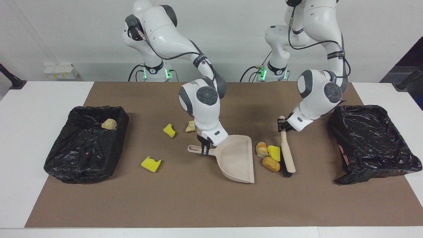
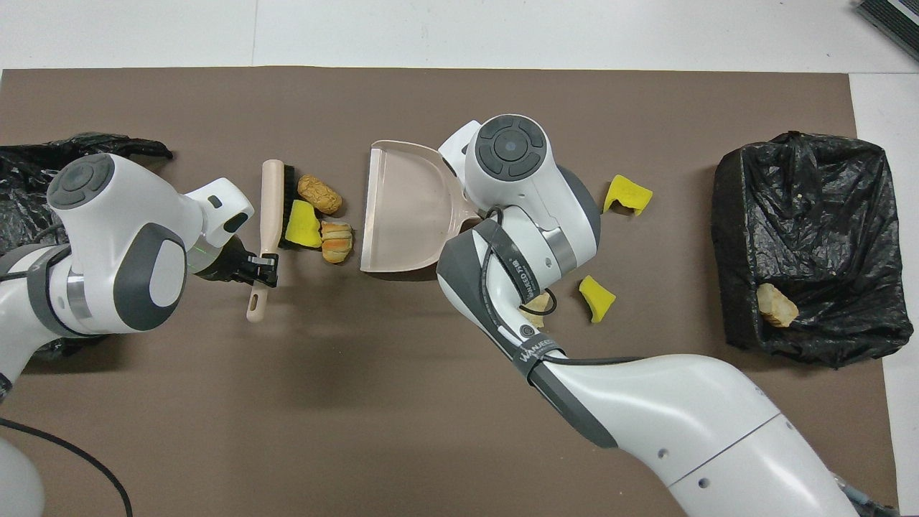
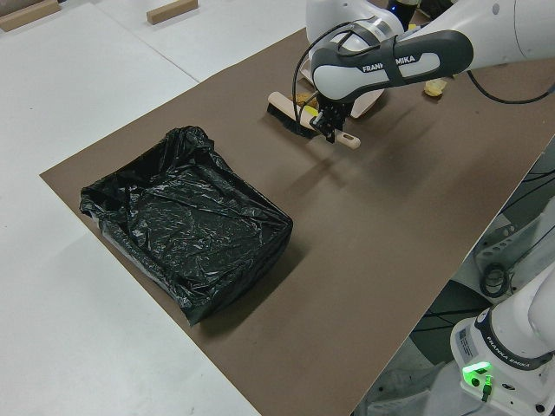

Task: Sweep and dump trash in bin

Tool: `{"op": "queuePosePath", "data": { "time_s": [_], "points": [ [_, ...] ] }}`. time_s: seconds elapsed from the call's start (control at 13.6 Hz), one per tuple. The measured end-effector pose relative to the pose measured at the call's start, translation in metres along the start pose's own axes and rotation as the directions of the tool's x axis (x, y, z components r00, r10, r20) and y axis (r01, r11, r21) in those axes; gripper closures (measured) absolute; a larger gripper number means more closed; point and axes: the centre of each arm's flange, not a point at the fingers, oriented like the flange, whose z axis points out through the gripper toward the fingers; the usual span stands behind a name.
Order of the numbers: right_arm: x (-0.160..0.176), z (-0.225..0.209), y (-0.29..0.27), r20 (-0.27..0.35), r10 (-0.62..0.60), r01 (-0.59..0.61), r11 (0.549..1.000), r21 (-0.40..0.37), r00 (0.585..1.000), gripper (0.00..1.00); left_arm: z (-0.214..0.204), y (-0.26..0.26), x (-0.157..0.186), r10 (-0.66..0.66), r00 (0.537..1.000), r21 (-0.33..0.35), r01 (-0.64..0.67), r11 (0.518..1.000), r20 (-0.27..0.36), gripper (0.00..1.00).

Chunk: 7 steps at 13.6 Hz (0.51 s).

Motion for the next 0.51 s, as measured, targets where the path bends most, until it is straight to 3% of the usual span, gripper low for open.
{"op": "queuePosePath", "data": {
  "time_s": [0.51],
  "points": [
    [-0.0002, 0.0009, -0.0005, -0.004, 0.004, -0.004, 1.000, 0.006, 1.000, 0.69, -0.0051, 0.0002, 0.0000, -0.027, 1.000, -0.001, 0.027, 1.000, -0.003, 0.73]
  ]
}}
